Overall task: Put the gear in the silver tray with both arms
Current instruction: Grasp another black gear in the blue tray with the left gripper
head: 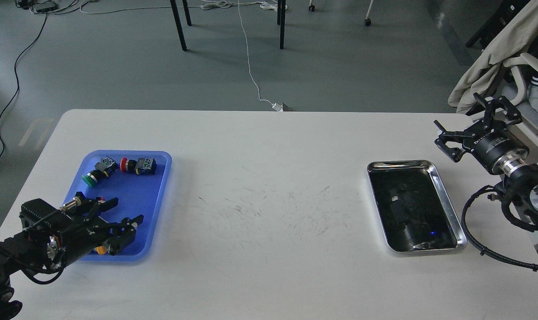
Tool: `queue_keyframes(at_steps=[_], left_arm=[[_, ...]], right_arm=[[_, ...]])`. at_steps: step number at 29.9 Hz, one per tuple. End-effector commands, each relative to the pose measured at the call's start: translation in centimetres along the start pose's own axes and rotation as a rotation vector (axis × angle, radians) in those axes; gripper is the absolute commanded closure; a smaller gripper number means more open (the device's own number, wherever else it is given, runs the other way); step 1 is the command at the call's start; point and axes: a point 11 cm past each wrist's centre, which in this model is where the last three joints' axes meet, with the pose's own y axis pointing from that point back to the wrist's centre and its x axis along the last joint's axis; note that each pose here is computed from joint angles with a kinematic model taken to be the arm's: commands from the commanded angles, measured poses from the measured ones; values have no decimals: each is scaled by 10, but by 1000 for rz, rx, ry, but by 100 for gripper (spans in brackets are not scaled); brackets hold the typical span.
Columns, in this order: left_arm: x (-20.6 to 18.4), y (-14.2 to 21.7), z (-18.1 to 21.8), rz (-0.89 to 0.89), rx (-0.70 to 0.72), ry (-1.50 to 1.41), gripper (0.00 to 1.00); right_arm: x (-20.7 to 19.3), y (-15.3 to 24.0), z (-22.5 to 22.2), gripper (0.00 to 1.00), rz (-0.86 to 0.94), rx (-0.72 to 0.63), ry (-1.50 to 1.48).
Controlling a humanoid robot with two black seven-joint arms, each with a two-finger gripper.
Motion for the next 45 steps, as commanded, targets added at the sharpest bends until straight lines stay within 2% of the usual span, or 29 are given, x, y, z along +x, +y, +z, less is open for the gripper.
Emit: queue_keyframes(at_steps=[1,6,11,16,20,26,30,35,37,39,40,42,43,44,45], left_arm=[[-4,-1,3,-9,-11,4,42],[-5,-3,6,-8,-22,8,48],[-5,-3,7,-8,-23,10,59],[-10,-1,5,-20,-13,15,81],[-12,0,5,-25,-12,24,92],[1,9,-6,6,13,17,93],[42,23,-16,82,27,9,93],[106,28,-3,181,-17,-34,93],[109,28,4,178,-38,-34,89],[103,30,5,162,-40,-30,75],[98,31,5,150,-40,-26,64],[79,35,8,106,-47,-7,33],[70,37,10,87,-51,3,21],[64,38,12,76,-54,13,15],[57,39,14,62,-56,22,14]], right_arm=[[1,0,0,2,1,0,-1],[0,0,-2,2,0,6,-2],[0,0,-3,2,-1,9,-3],[1,1,-4,2,1,11,-3],[1,2,-2,2,3,9,-4],[1,2,-4,2,1,11,-4],[-1,1,-8,2,-3,17,2],[-1,1,-10,2,-3,19,4],[-2,1,-10,2,-5,18,5],[-2,1,-9,2,-5,16,5],[-2,1,-10,2,-5,18,6],[-2,1,-10,2,-5,18,6],[-2,1,-10,2,-5,18,6],[-2,1,-10,2,-5,18,6],[-3,1,-11,2,-6,19,6]])
